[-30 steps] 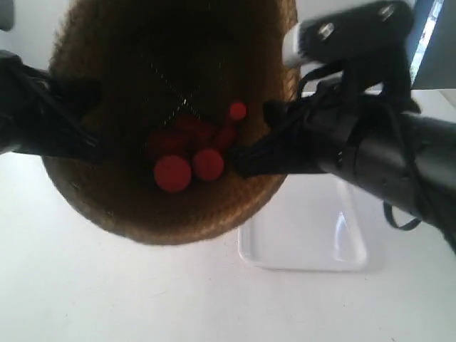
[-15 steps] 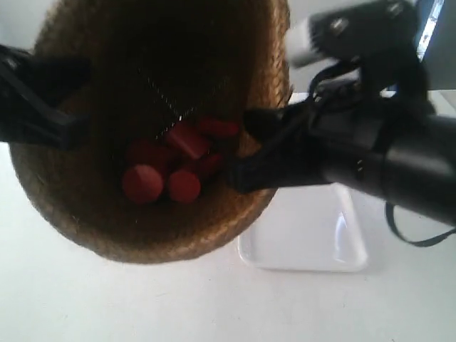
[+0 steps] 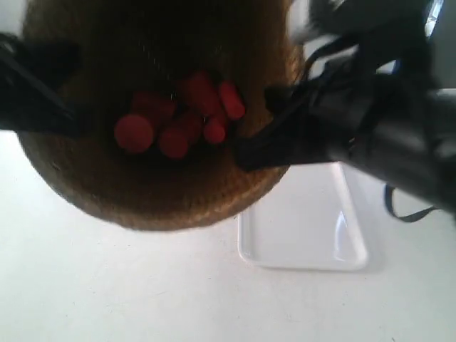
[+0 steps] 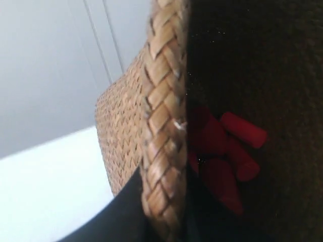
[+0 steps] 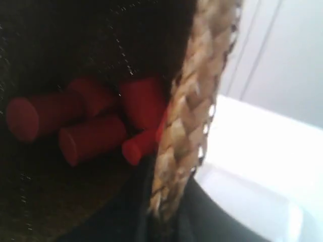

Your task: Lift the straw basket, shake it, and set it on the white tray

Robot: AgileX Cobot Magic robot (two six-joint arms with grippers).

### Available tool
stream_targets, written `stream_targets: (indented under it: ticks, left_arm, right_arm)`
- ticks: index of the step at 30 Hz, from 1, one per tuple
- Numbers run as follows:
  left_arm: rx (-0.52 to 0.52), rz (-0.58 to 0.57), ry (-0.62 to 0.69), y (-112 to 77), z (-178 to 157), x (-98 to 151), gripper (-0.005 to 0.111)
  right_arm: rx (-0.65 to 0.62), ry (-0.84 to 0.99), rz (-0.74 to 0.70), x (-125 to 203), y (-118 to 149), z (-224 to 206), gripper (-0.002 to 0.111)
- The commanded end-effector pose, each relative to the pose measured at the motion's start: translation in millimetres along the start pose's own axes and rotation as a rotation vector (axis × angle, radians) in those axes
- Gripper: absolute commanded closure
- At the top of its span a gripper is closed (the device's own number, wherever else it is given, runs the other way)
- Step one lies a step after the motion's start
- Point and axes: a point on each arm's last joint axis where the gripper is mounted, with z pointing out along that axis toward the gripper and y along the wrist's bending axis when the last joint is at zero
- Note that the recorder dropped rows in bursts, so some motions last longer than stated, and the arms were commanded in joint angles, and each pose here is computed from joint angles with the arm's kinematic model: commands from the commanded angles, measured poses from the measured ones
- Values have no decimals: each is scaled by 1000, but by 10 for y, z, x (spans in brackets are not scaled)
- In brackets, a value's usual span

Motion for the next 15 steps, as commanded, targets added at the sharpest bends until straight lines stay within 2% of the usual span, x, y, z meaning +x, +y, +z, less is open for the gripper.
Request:
stream_targets:
  ticks: [1,3,4,5,6,7,8,9,10,11,12,13,15]
  left_arm:
    - [152,4,-121,-59,-262,-263,107]
    - [61,2,-99,21,-225,-150,107]
    - [16,-16,-22,-1,-35,66,107]
    - [64,-54,5,-57,12,87,107]
    - [129,-90,-6,-105,-30,20,107]
    - [235,-49,-108,-131,-215,-181,107]
    - [259,-33,-154,-109,-308,-248,107]
    - [194,-45,-134,-43,-291,-209,107]
    - [86,-76,-71,14,-166,-87,107]
    - [3,-87,12,24,34,107,107]
    - [-1,-98,48,20,97,154,107]
    - [87,-63,20,-55,61,47,107]
    - [173,-63,-71,-83,-131,-126,107]
  right_arm:
    - [-250,-138,-43,-213,205,-299,108]
    - [-136,-111,-69,-154,109,-234,108]
    - [0,0,-107,53,27,53,108]
    - [5,52,-109,118,26,170,108]
    - [-29,28,-100,60,59,124,108]
    - [-183,-76,-58,-117,177,-123,108]
    - [-290,-147,-34,-239,232,-300,108]
    - [-308,-169,-20,-280,230,-358,108]
    - [-209,-116,-35,-187,176,-237,108]
    - [-63,-8,-95,13,120,63,108]
    - [0,55,-101,112,84,217,108]
    - [-47,45,-99,63,138,217,108]
    - [-214,-66,-67,-131,248,-48,108]
